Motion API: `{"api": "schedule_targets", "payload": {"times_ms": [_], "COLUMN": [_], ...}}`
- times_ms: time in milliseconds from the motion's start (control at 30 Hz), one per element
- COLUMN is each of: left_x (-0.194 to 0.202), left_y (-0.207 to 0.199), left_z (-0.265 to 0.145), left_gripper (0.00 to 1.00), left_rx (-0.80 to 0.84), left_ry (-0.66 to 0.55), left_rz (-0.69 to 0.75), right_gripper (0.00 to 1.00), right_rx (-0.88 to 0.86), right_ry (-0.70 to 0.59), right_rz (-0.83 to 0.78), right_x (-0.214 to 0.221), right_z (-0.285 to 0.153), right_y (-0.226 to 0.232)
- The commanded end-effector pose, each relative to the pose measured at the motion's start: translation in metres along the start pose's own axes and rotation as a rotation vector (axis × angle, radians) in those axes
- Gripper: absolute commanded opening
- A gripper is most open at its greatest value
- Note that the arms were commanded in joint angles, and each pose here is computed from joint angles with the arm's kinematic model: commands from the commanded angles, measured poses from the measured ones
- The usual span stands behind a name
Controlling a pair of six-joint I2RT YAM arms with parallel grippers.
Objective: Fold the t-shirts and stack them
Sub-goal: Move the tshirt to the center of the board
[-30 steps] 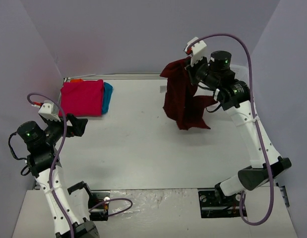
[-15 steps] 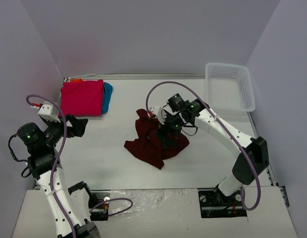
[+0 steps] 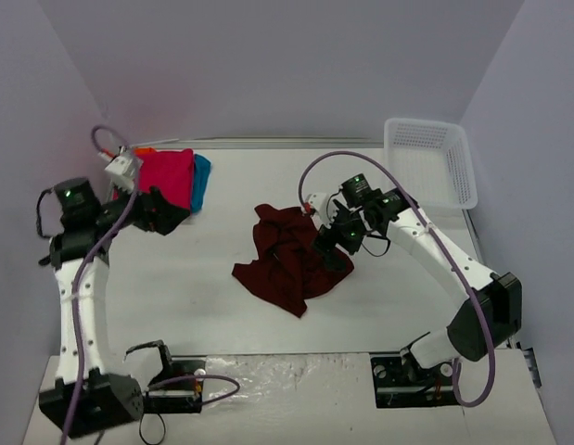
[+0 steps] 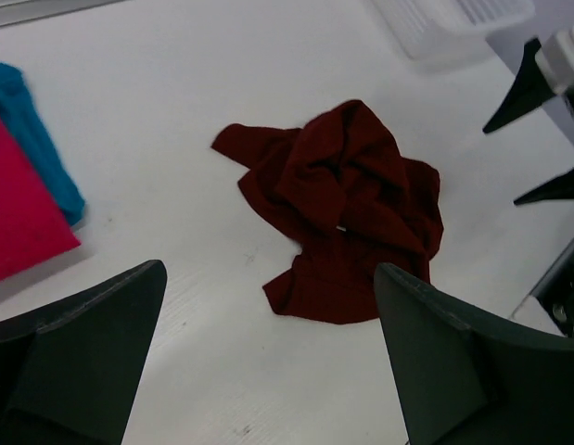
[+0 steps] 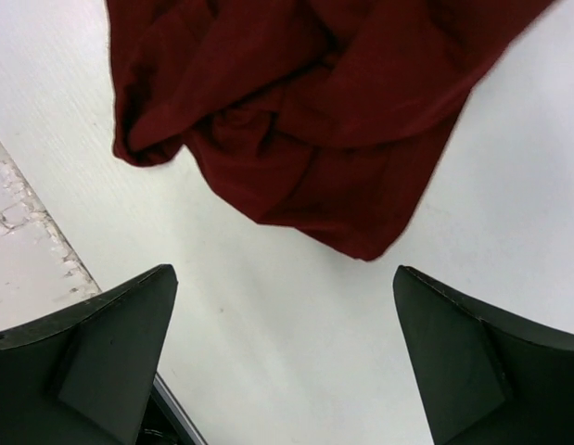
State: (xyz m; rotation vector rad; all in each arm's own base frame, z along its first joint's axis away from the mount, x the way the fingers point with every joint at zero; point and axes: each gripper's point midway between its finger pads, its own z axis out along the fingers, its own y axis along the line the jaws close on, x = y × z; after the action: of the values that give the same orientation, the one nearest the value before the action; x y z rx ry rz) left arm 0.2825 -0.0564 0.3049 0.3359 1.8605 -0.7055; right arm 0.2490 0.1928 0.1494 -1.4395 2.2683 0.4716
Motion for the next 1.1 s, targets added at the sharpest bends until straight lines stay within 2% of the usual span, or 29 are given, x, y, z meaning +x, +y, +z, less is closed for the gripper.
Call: {"api": "schedule_targets", "payload": {"times_ms": [0, 67, 167, 200, 267, 300, 367, 400, 433, 467, 600, 767, 967, 1067], "left_x": [0.011, 0.013, 0.014, 0.027, 0.022, 0.038, 0.031, 0.047, 0.038, 0.054, 0.078, 0.105, 0.126, 0.126], "left_y": [-0.012, -0.021, -0.024, -0.018, -0.023, -0.021, -0.019, -0.017, -0.021, -0.017, -0.034, -0.008, 0.025, 0.04], "left_z": [0.028, 0.048, 0.089, 0.108, 0.131, 0.152, 0.174, 0.193, 0.204, 0.22, 0.259, 0.301, 0.31, 0.312], "left_gripper": [0.95, 0.94, 0.94, 0.94, 0.94, 0.94, 0.94, 0.94, 0.94, 0.94, 0.94, 0.94, 0.94, 0.94], "left_rx": [0.085, 0.158, 0.271, 0.305, 0.339, 0.361, 0.37, 0.39, 0.409, 0.426, 0.482, 0.331, 0.145, 0.085], "left_ry": [0.196, 0.243, 0.287, 0.337, 0.364, 0.418, 0.427, 0.472, 0.457, 0.499, 0.586, 0.654, 0.729, 0.724], "left_rz": [0.117, 0.102, 0.033, -0.018, -0.005, -0.035, -0.025, -0.049, -0.039, -0.085, -0.075, -0.1, -0.07, -0.078], "right_gripper": [0.98, 0.9, 0.88, 0.88, 0.88, 0.88, 0.89, 0.89, 0.89, 0.89, 0.89, 0.91, 0.92, 0.93], "right_rx": [0.075, 0.096, 0.161, 0.186, 0.21, 0.226, 0.25, 0.255, 0.265, 0.266, 0.262, 0.271, 0.248, 0.237], "right_ry": [-0.04, -0.058, -0.081, -0.09, -0.112, -0.119, -0.142, -0.152, -0.158, -0.163, -0.182, -0.205, -0.217, -0.224], "right_rz": [0.034, 0.061, 0.127, 0.145, 0.161, 0.184, 0.197, 0.209, 0.23, 0.241, 0.284, 0.31, 0.323, 0.327], "right_x": [0.009, 0.012, 0.023, 0.027, 0.03, 0.037, 0.038, 0.04, 0.043, 0.045, 0.052, 0.055, 0.058, 0.06], "right_z": [-0.027, -0.033, -0.045, -0.051, -0.055, -0.058, -0.061, -0.063, -0.065, -0.066, -0.067, -0.073, -0.07, -0.068], "right_y": [-0.012, -0.017, -0.03, -0.034, -0.038, -0.04, -0.046, -0.048, -0.052, -0.054, -0.059, -0.064, -0.065, -0.065]}}
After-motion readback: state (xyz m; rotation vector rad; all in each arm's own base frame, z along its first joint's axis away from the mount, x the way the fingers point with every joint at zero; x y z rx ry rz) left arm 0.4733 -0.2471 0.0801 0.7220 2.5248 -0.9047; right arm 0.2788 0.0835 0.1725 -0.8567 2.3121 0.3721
